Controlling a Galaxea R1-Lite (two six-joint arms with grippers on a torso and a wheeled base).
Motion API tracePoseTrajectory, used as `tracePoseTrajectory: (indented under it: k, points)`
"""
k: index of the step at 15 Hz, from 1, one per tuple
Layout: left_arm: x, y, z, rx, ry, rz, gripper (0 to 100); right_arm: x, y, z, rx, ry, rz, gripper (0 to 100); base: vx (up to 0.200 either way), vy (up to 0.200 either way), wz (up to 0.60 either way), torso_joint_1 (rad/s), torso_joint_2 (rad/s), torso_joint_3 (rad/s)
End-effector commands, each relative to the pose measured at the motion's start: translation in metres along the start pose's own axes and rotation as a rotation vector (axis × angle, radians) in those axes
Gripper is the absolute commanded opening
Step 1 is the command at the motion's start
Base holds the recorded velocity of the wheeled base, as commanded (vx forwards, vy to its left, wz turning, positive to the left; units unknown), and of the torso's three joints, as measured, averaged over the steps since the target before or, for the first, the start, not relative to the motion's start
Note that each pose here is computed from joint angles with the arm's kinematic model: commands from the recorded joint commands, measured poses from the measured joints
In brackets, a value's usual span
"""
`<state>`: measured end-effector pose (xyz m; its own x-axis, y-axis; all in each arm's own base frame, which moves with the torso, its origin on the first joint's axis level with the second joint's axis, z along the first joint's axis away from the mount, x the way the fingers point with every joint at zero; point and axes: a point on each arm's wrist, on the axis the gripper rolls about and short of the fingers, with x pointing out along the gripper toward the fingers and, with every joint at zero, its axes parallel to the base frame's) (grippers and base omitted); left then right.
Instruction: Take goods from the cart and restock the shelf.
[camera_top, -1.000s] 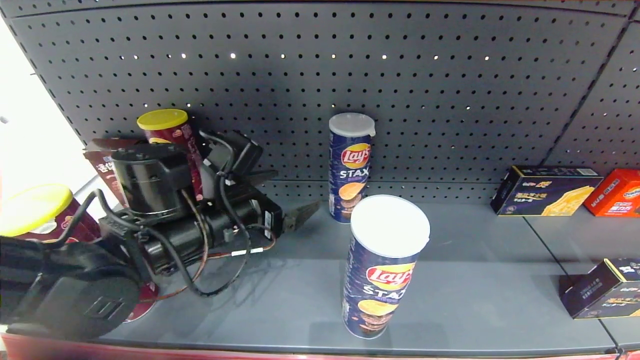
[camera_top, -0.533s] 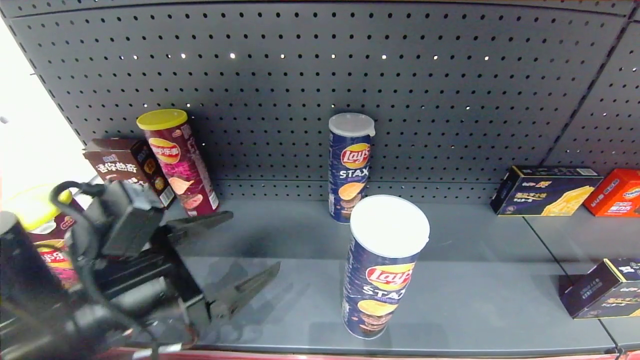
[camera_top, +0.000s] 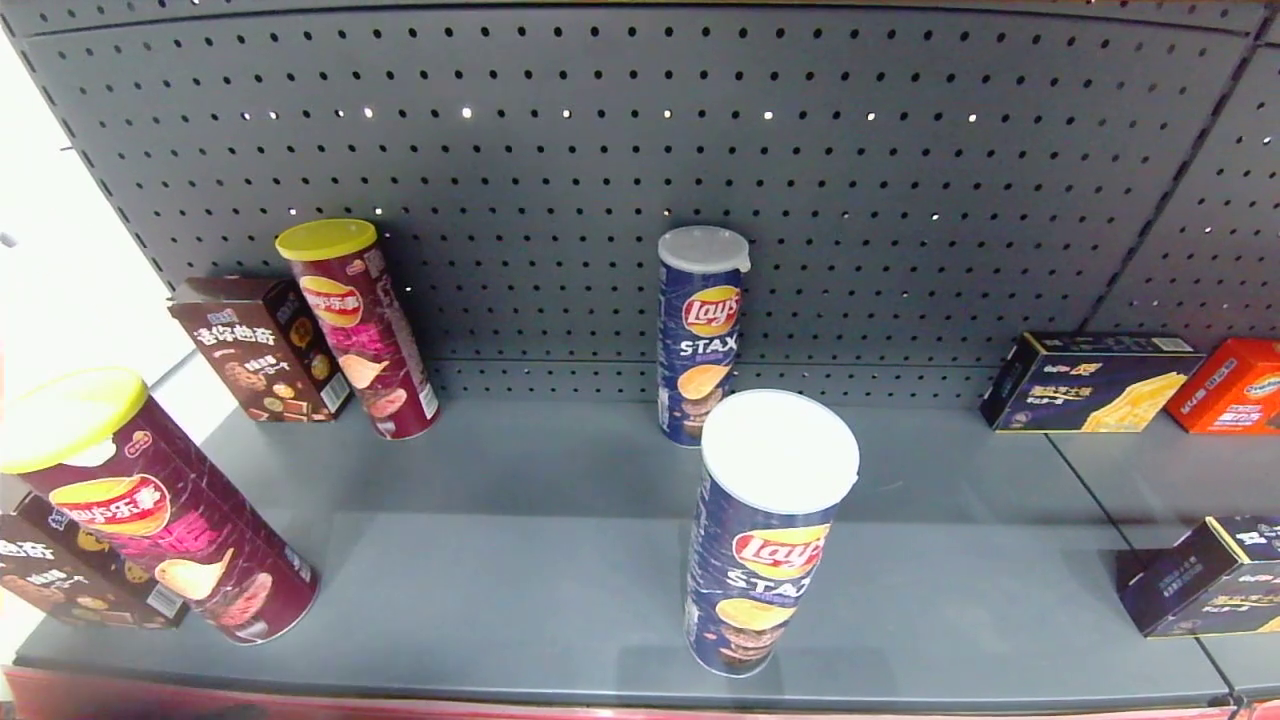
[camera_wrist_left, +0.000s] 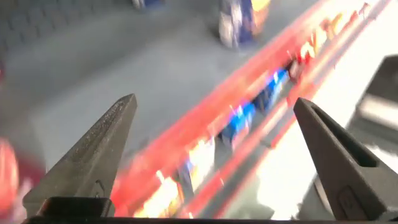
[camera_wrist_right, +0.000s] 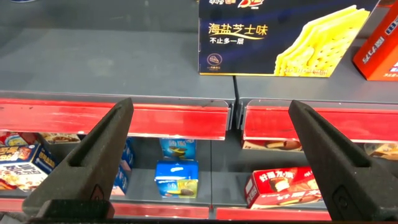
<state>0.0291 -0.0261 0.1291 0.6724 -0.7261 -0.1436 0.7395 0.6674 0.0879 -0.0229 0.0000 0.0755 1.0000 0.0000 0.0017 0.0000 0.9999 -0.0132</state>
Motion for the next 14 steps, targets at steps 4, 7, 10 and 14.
tracePoseTrajectory:
  k: [4,7,10,14]
  points:
    - [-0.038,-0.008,-0.006,0.002,-0.038,0.382,100,0.0,0.0,0.0,-0.001,0.002,0.0,100,0.0,0.0,0.0,0.0,0.0,0.0]
    - [-0.037,-0.017,-0.045,-0.022,-0.009,0.643,100,0.0,0.0,0.0,-0.001,0.002,0.0,100,0.0,0.0,0.0,0.0,0.0,0.0]
    - [-0.044,-0.027,-0.051,-0.012,-0.11,0.694,100,0.0,0.0,0.0,-0.001,0.0,0.0,100,0.0,0.0,0.0,0.0,0.0,0.0]
    - [-0.045,-0.028,-0.052,-0.028,-0.136,0.689,100,0.0,0.0,0.0,-0.001,0.002,0.0,100,0.0,0.0,0.0,0.0,0.0,0.0]
